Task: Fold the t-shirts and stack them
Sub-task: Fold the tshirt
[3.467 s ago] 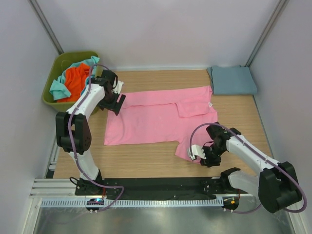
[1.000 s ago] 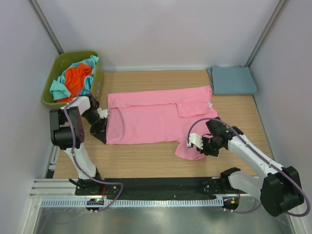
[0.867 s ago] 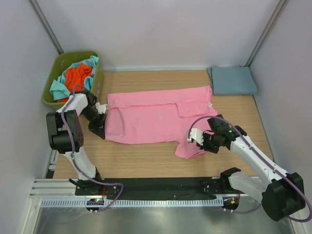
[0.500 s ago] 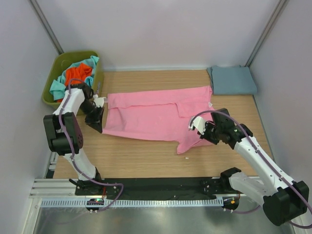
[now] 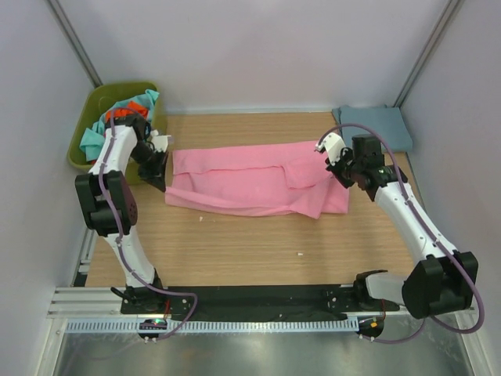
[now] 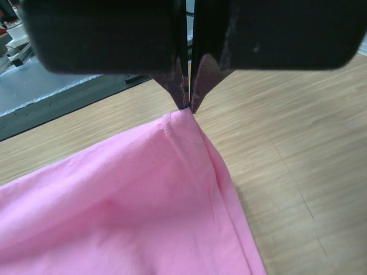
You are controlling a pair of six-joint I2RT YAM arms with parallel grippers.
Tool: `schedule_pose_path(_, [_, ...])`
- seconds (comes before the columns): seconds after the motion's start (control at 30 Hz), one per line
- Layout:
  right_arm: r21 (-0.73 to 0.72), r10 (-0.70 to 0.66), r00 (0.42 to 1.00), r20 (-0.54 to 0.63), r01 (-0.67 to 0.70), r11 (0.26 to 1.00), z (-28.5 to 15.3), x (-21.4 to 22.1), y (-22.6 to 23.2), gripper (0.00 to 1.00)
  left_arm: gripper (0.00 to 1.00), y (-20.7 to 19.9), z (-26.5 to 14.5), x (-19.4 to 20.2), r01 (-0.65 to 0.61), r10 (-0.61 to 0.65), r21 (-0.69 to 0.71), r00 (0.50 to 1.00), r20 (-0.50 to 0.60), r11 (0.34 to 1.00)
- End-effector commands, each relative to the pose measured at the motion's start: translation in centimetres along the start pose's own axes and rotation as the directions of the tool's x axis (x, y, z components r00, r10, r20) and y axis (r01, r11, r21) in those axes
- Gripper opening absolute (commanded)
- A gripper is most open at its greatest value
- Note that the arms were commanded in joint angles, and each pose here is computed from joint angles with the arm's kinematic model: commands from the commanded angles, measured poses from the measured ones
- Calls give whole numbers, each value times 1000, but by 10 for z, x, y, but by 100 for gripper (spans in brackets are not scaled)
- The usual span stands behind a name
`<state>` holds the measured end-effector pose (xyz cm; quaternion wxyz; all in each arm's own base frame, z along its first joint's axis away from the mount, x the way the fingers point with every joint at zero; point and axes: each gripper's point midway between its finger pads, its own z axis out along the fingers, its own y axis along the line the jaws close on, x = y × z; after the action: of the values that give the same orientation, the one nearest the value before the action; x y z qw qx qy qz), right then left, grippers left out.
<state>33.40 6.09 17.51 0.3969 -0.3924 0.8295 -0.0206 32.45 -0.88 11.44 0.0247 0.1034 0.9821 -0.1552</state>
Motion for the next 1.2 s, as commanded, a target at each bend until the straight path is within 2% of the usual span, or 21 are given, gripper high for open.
schedule_pose_path(0.0, [64,33,993,115,-40,997,3,-39,-29,1,0,-14,-9,-15,-15,14,27,1000,16,1000])
schedule_pose_path(0.4, [129,70,982,174,-93,987,19,-63,-63,1,0,-6,-5,-62,-10,9,12,998,68,1000])
schedule_pose_path(0.63, [181,73,978,198,-109,977,33,-73,-93,2,0,8,-11,-84,-9,16,-61,992,125,998])
schedule_pose_path(1.17, [172,90,978,188,-123,977,124,-94,-140,2,0,40,8,-129,0,28,-175,986,162,985])
